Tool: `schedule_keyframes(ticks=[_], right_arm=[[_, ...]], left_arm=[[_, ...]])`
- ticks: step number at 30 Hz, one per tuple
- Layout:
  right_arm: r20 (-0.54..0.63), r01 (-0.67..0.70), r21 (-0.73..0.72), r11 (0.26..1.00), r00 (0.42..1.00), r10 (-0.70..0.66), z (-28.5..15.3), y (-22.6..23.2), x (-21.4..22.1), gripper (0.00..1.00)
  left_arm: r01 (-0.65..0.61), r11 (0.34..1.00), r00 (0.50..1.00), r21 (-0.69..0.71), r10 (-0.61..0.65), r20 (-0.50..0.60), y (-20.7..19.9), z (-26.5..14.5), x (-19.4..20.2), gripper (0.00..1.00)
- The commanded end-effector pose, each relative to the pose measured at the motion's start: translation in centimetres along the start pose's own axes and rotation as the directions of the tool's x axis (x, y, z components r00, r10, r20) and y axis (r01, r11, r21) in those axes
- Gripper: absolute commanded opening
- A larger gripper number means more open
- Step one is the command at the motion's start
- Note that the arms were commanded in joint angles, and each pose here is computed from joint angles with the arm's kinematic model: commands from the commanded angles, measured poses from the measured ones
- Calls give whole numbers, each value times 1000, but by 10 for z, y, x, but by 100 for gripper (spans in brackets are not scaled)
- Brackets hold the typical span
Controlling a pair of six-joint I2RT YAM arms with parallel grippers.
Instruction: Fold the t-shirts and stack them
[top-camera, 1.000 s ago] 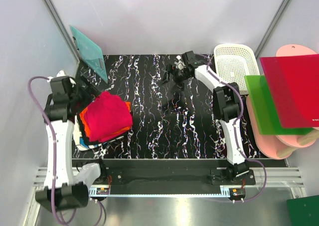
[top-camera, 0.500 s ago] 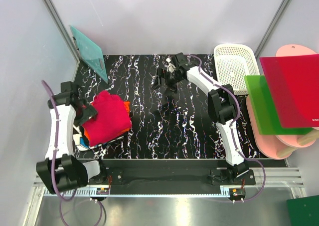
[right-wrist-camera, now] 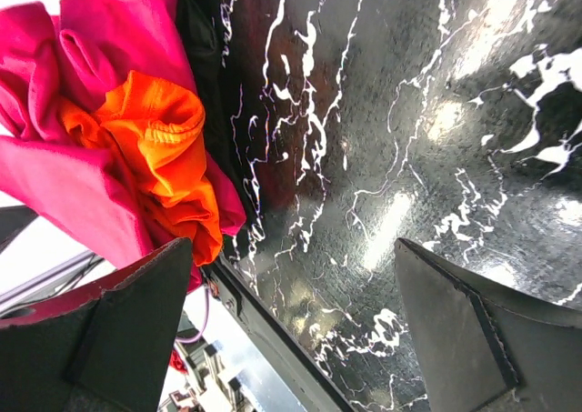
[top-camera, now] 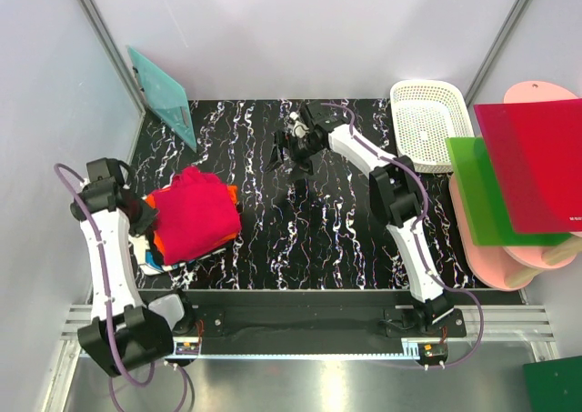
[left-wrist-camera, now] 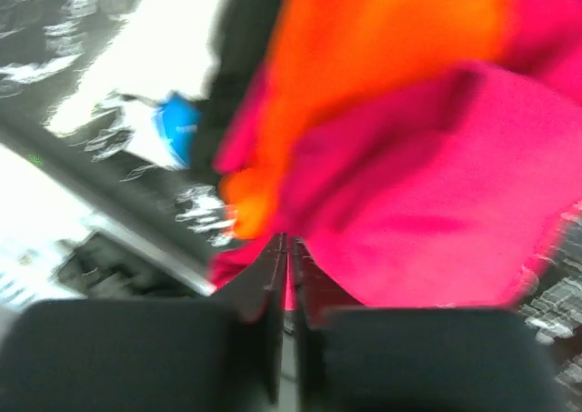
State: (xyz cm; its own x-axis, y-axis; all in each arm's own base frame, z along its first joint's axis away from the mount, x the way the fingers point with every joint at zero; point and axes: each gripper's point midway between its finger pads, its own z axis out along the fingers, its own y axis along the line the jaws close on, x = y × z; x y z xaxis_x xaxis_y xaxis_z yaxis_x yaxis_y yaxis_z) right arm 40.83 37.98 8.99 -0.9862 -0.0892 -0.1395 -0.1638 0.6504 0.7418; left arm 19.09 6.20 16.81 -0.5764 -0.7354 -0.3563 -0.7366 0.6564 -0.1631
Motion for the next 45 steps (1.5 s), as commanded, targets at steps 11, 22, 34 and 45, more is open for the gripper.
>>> schedule_keyframes(ticks=[11,22,34,45], right_arm=[[-8,31,0,1000,999,-31,-6,5,4,100],[122,-51,159,986,992,32,-42,-42,-20,100],[168,-128,190,973,981,96,-71,-75,-27,100],[197,-169,179,969,971,133,-86,-89,-33,100]], left_arm=[[-198,734,963,650,22,269,-144,-108,-38,0],[-367,632,808,682,580,-102,-259,-17,88,0],[-604,762,684,235,647,-338,-223,81,127,0],[-633,774,673,-1,550,-495,-138,116,139,0]])
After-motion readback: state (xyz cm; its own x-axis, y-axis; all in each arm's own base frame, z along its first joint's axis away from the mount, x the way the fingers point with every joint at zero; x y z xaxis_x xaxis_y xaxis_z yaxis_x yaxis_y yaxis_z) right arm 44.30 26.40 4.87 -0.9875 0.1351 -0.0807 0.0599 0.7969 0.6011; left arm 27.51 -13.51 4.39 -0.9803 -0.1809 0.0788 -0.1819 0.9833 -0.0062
